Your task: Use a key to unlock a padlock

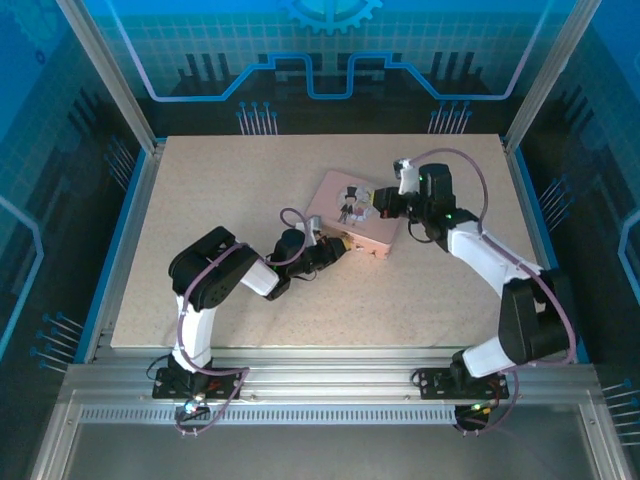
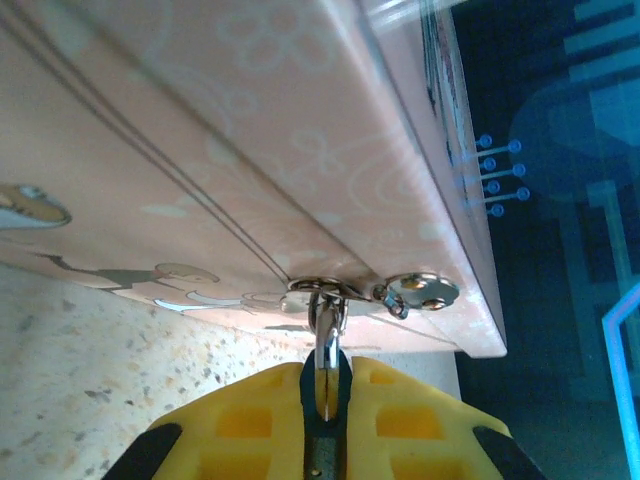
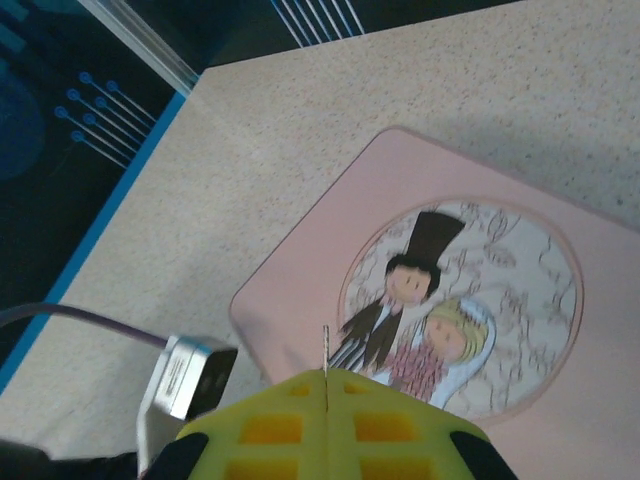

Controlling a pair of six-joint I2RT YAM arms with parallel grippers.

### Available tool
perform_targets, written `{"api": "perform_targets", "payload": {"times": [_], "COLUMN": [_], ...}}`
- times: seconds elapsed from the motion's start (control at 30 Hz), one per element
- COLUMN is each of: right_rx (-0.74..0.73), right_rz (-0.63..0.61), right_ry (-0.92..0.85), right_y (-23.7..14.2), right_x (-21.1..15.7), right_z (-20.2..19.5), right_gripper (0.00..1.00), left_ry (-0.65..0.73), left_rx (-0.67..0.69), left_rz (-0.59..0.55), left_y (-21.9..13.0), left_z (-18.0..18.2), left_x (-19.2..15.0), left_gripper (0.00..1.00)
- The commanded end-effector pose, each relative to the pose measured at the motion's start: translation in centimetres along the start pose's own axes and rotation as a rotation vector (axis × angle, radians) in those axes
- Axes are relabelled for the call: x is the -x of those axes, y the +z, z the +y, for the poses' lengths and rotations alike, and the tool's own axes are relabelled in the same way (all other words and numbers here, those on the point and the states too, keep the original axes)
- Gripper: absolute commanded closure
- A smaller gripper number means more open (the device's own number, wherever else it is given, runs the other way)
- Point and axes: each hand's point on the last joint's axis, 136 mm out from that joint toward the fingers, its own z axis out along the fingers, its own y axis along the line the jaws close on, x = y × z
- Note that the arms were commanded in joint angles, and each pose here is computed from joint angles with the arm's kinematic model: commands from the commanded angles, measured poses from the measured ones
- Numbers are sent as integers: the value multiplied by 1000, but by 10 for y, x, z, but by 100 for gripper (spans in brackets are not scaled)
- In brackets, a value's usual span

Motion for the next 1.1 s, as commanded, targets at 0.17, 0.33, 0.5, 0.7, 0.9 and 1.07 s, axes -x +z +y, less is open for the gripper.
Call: {"api": "perform_targets", "payload": {"times": [0.17, 0.33, 0.5, 0.7, 0.9, 1.07], "right_rx": [-157, -446, -650, -684, -637, -517], "right_rz": [-92, -102, -67, -13, 19, 53], "right_ry": [138, 178, 212, 219, 198, 172], "right_y": [-28, -42, -45, -12, 27, 72], "right_x": [-25, -29, -39, -39, -32, -18], "right_z": [-39, -89, -125, -143, -138, -120], "right_gripper": [100, 100, 100, 100, 100, 100], "left_ry": [21, 4, -7, -19, -27, -35], "left_rx": [-19, -24, -32, -53, -69, -78], "left_rz": [-157, -174, -162, -154, -135, -94], "left_y": [-26, -39, -43, -45, -46, -44], "left_z": [-14, -9, -8, -10, -13, -13], "left_x": [38, 38, 33, 30, 26, 15], "left_gripper": [95, 95, 95, 94, 94, 94]}}
